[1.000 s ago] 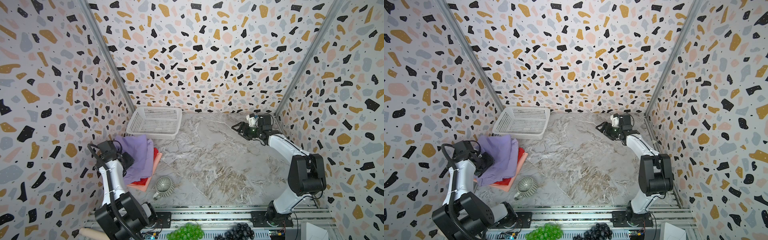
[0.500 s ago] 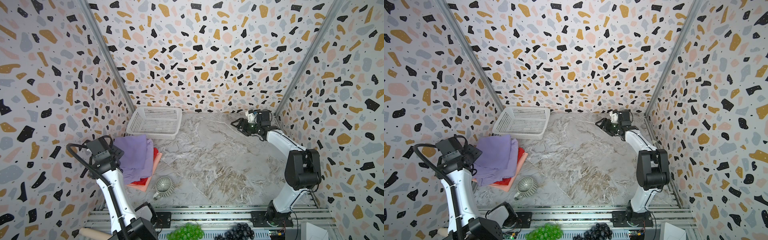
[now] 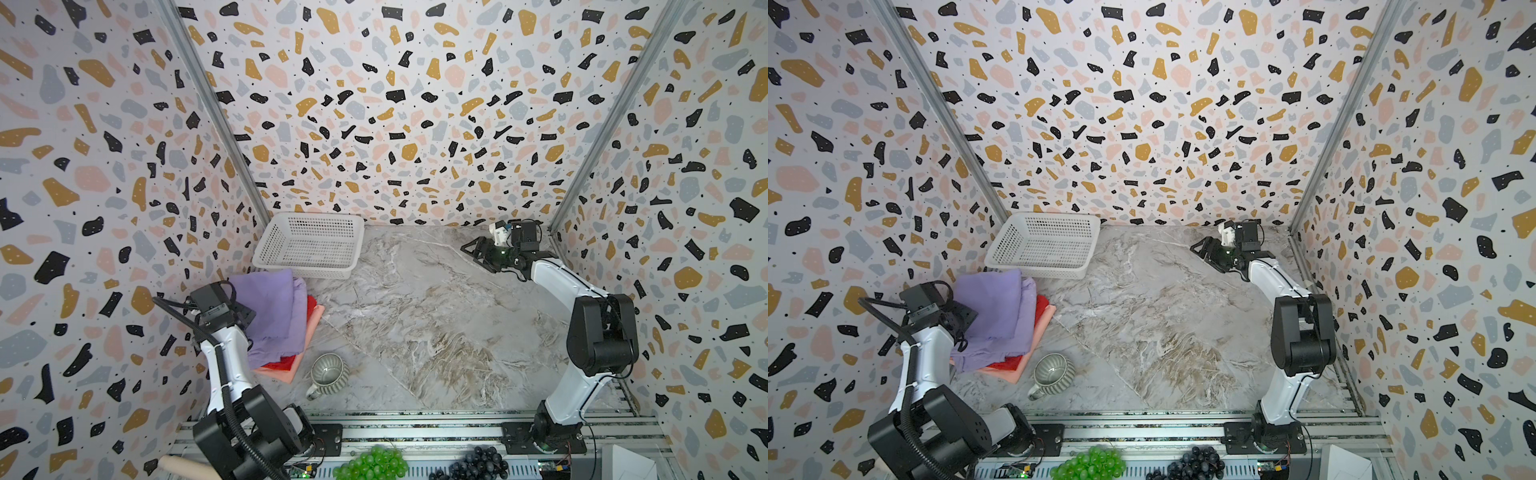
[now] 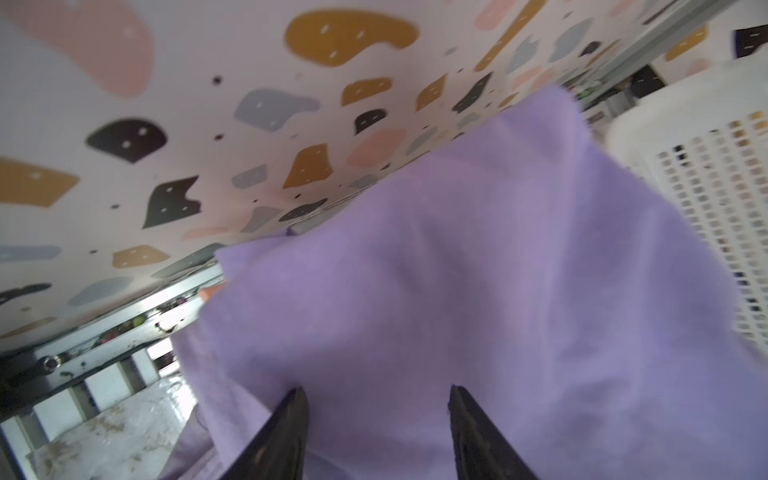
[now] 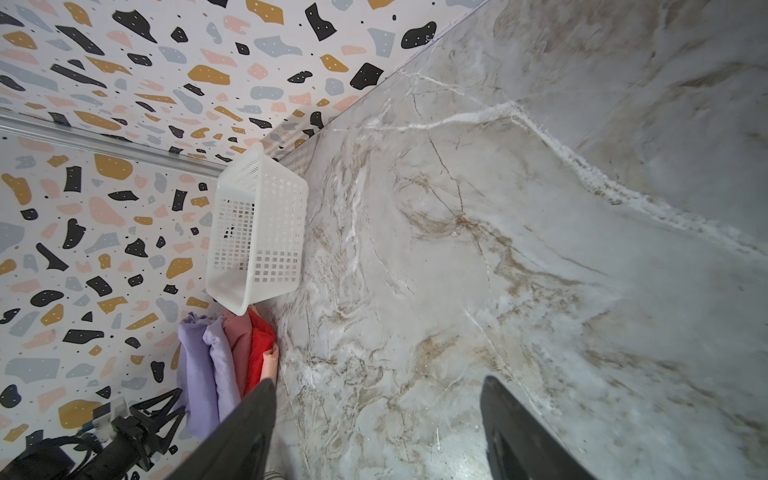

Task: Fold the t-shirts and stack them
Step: 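Lower the bundle onto the stack and open the left gripper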

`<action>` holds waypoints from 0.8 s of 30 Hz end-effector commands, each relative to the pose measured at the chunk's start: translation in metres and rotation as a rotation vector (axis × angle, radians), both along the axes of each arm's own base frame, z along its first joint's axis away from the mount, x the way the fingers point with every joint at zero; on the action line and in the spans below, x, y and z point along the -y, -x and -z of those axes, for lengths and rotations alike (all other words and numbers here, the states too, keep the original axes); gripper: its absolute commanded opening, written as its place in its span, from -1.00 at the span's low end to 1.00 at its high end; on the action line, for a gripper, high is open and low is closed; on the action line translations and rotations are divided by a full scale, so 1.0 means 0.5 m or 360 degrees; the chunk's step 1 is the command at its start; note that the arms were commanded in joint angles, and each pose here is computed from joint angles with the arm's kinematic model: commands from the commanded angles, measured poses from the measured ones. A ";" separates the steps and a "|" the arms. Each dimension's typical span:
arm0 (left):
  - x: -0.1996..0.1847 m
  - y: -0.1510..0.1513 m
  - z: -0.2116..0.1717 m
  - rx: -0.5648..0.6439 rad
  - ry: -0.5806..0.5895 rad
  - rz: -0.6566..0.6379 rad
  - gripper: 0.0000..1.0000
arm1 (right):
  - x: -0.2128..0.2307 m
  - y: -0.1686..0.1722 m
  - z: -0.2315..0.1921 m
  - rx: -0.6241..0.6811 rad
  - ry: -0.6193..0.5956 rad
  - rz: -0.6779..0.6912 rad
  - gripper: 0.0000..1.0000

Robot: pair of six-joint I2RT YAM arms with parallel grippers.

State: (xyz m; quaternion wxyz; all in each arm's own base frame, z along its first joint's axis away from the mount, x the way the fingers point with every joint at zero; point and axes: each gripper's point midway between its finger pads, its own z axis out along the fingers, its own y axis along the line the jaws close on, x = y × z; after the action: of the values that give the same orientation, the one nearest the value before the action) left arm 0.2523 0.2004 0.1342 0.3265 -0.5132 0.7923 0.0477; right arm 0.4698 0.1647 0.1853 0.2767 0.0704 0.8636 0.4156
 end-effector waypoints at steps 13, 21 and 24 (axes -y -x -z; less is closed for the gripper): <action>0.007 -0.030 -0.098 0.0180 -0.0092 0.0194 0.10 | 0.000 -0.010 -0.023 0.0047 -0.0011 -0.0001 0.54; 0.105 -0.046 -0.219 0.0466 -0.0005 0.0523 0.81 | 0.013 0.001 -0.017 0.0065 0.0003 0.0034 0.57; 0.121 -0.068 -0.253 0.0575 -0.0005 0.0632 0.99 | 0.042 0.003 -0.019 0.0117 0.0072 0.0093 0.62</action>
State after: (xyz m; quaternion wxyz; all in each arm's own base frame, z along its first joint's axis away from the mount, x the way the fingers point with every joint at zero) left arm 0.2774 0.1584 0.2512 0.4614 -0.3883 0.7956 -0.0585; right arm 0.4693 0.1573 0.1719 0.2790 0.0805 0.8664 0.4062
